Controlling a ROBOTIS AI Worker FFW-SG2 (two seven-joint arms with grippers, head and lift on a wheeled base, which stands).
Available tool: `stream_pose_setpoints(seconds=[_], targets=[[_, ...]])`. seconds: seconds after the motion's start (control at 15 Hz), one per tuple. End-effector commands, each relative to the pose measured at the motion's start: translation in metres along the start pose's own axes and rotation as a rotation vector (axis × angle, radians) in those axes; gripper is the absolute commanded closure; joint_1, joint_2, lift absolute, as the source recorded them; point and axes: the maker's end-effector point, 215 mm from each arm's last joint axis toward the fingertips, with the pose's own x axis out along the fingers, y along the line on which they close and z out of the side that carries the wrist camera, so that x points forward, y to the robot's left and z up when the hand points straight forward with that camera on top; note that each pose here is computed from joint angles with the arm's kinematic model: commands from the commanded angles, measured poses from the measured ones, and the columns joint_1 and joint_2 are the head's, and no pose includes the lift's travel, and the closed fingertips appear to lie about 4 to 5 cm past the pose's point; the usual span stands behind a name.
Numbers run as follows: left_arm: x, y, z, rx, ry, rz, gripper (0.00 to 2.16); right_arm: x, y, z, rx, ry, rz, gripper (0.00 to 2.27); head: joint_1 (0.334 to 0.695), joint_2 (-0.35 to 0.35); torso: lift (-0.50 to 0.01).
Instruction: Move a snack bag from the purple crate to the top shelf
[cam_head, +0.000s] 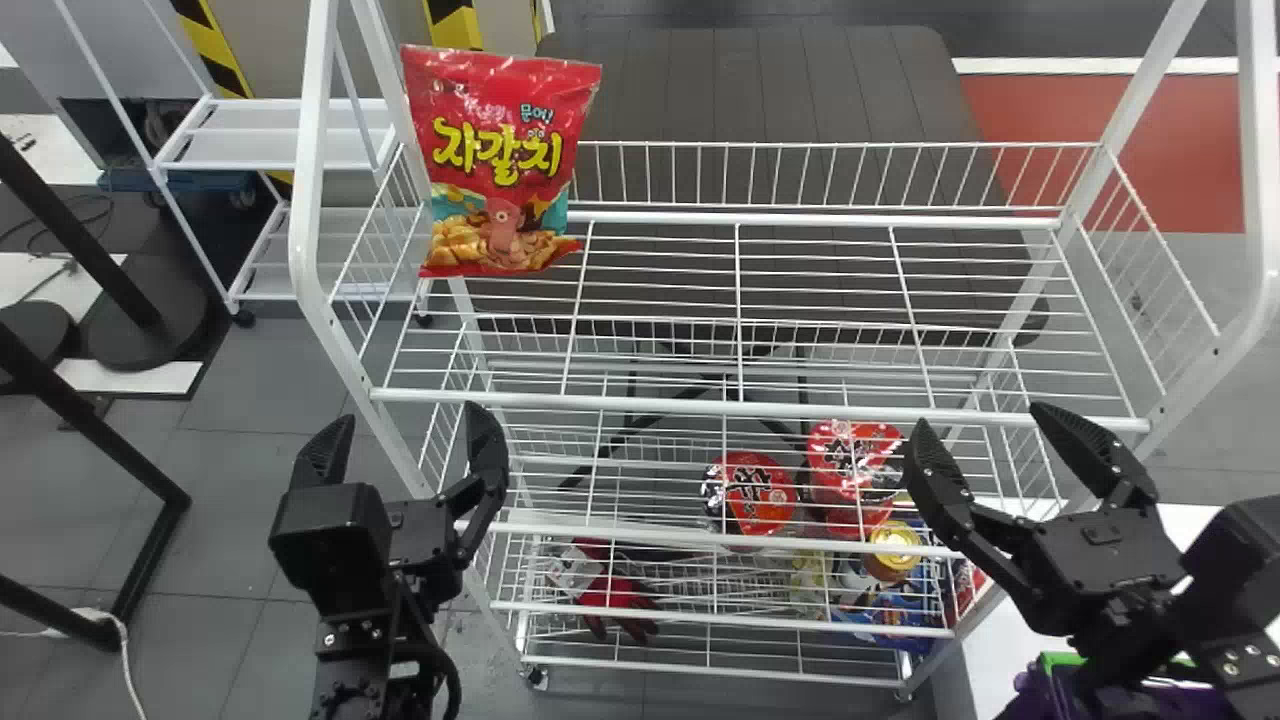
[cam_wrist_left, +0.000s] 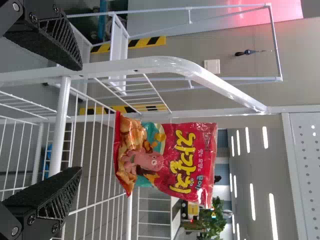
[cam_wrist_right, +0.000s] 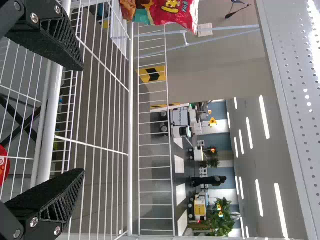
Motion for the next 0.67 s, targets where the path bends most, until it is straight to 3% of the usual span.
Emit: stream_pose_setpoints(seconds=[0.0,0.6], targets=[[-0.0003,-0.0006,-0.0018,0.001,0.003,-0.001,0.11,-0.0001,-0.0001,0.0001,-0.001,-0.001,0.001,0.09,0.695,0.063,-0.056],[0.0007,-0.0017,-0.0022,0.0,0.0,-0.004,0.11,-0.0003,-0.0009,-0.0008,-0.005,0.001,-0.002,0.09,0.695,0.061,-0.092]])
